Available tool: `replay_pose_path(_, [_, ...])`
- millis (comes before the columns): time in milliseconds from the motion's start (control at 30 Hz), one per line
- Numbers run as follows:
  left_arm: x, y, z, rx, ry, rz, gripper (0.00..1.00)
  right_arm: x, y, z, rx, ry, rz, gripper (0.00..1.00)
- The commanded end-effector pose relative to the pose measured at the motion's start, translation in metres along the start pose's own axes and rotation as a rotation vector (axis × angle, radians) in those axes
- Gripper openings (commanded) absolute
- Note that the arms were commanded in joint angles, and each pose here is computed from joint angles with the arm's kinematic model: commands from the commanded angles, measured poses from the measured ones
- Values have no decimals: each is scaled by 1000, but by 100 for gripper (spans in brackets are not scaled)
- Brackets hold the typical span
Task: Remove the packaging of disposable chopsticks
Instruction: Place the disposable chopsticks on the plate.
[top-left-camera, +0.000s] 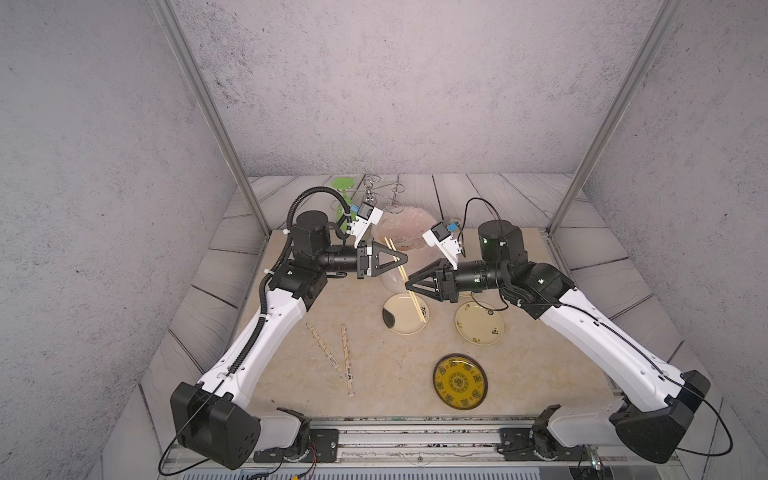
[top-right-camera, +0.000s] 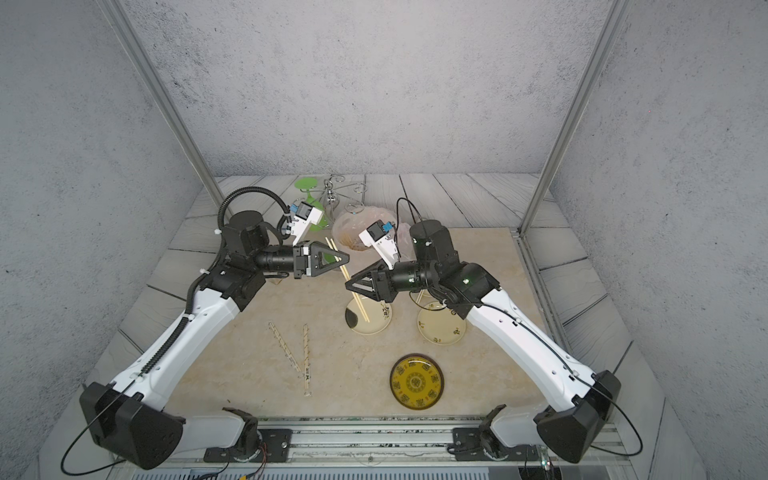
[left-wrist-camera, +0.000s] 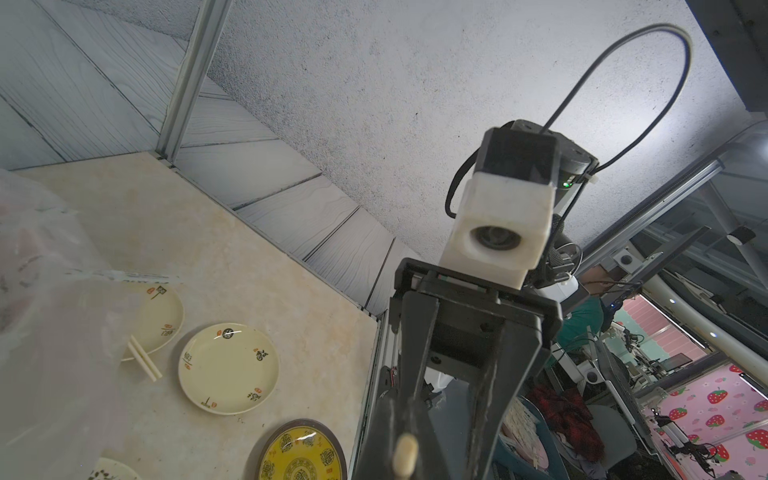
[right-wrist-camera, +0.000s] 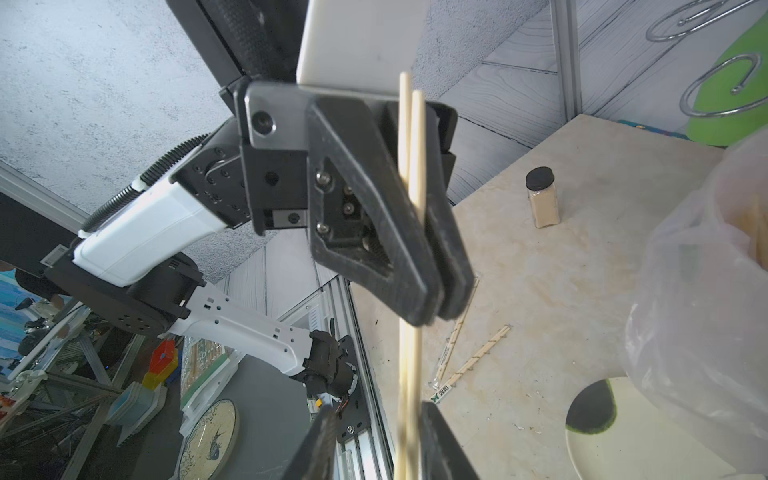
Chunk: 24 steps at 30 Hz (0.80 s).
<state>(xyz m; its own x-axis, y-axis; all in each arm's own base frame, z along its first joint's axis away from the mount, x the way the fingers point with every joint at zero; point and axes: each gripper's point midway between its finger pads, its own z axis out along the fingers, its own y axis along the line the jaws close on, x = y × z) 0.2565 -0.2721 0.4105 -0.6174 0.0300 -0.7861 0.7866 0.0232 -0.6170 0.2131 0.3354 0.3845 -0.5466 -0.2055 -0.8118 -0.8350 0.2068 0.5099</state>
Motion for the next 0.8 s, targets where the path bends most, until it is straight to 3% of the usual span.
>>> replay_pose_path(0, [-4,-7,2,19,-1,42,0,2,2,11,-46,10,12,33])
replay_pose_path(200, [-4,-9,1,20,-3,48,0,7,-5,18,-23,24,23,33])
replay_pose_path(333, [-5,-6,1,10,-7,48,0,7,-5,19,-31,20,33,19])
replay_pose_path(500, [-6,-4,2,-2,-17,43,0,7,1,24,-108,3,78,20])
replay_pose_path(600, [-6,-4,1,0,-18,46,0,10,-1,26,-110,7,98,0])
replay_pose_path(767, [-7,-2,1,-10,-23,49,0,13,-3,24,-86,3,116,0])
